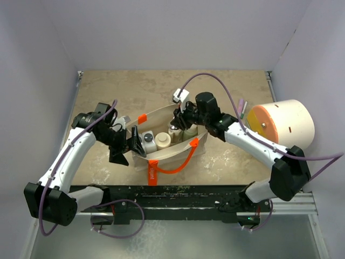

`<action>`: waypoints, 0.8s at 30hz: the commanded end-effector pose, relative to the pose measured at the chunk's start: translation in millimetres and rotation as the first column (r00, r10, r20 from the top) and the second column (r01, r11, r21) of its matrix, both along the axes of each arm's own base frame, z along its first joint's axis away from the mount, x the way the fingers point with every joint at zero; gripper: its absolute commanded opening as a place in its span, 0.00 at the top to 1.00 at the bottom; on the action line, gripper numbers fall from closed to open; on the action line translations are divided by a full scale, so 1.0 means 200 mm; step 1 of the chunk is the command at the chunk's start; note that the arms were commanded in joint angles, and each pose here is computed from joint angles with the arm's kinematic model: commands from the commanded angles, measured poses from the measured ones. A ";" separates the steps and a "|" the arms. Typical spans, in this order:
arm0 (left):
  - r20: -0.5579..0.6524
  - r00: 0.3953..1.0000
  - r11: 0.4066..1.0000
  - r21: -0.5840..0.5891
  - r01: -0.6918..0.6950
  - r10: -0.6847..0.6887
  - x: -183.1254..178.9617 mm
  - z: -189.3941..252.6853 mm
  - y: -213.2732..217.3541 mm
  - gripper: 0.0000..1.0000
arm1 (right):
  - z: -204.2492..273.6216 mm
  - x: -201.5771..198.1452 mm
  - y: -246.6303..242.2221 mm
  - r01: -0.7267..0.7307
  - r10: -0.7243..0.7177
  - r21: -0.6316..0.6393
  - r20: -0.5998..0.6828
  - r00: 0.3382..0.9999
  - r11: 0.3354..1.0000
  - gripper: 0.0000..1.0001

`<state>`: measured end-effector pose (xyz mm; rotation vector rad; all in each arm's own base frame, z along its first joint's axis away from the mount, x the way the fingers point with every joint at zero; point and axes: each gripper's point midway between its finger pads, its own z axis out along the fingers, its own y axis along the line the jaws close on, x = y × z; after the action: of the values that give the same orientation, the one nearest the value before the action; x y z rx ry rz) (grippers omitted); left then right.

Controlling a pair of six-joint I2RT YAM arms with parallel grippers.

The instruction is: Take the personal care products out of the canvas bag

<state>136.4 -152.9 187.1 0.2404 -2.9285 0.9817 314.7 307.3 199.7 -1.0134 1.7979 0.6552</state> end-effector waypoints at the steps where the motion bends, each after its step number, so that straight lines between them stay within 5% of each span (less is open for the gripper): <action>1: 0.090 0.996 1.000 0.015 0.013 -0.014 0.04 0.05 0.02 0.01 | 0.56 0.04 0.00 0.026 -0.060 0.190 0.174 0.983 0.981 1.00; 24: 0.270 0.963 0.999 0.041 -0.030 0.018 0.10 0.22 0.06 0.01 | 1.11 -0.03 -0.26 0.307 -0.337 0.287 0.059 0.940 0.907 1.00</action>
<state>156.2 -142.5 216.9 0.1802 -3.1424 0.9782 309.7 273.1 321.3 -0.7020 1.8894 0.6008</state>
